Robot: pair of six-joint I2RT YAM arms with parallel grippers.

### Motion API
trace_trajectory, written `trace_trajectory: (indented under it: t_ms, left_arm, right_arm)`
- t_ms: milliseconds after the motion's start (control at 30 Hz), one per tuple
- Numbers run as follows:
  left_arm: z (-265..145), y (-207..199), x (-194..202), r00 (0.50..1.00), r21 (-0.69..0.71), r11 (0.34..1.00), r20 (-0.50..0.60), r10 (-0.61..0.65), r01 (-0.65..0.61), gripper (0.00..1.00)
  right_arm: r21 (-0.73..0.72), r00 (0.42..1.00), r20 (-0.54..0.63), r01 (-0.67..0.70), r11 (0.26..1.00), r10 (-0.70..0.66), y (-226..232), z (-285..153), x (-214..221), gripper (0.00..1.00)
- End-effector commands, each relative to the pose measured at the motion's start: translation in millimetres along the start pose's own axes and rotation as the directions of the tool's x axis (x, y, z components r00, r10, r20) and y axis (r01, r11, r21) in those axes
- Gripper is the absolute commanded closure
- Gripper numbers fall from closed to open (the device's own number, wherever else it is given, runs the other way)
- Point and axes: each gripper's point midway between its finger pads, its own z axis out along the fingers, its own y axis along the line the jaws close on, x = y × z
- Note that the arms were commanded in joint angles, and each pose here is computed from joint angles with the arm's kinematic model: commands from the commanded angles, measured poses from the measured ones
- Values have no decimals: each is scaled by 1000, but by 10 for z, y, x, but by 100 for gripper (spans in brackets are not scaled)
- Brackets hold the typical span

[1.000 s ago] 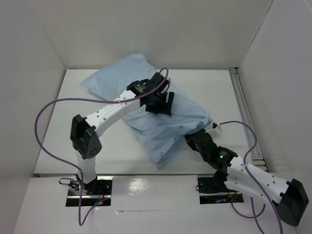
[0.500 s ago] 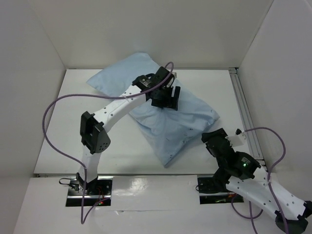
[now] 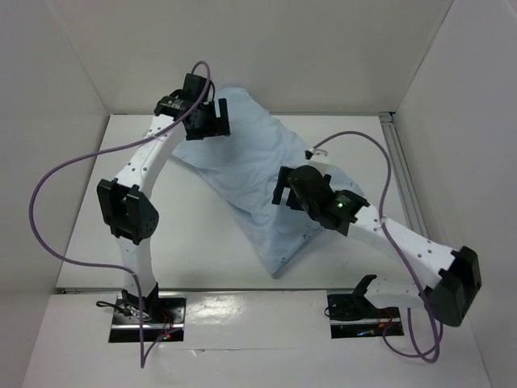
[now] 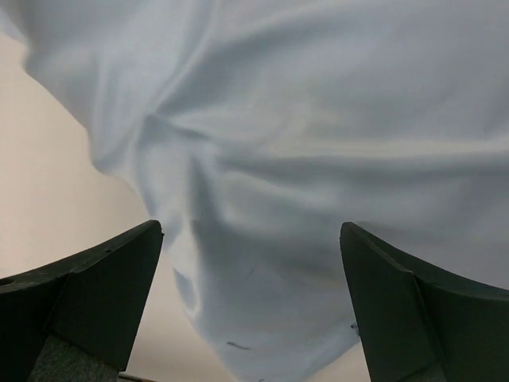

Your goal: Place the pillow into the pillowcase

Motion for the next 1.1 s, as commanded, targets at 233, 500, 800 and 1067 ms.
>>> trace_trajectory:
  t_ms: [233, 500, 800, 1067]
  left_arm:
    - [864, 352, 266, 986, 64, 997, -164, -22, 33, 80]
    - [367, 670, 718, 977, 9, 992, -172, -123, 126, 100]
    - [-388, 870, 1326, 967, -66, 986, -194, -165, 155, 61]
    - [-1273, 882, 591, 984, -60, 986, 92, -152, 157, 12]
  right_arm:
    - [145, 977, -185, 131, 981, -104, -458, 635, 572, 48]
    - [238, 998, -55, 50, 970, -38, -1164, 760, -370, 100]
    - [244, 996, -70, 78, 967, -63, -1337, 787, -760, 59]
    - [94, 994, 96, 32, 995, -41, -873, 405, -1435, 19]
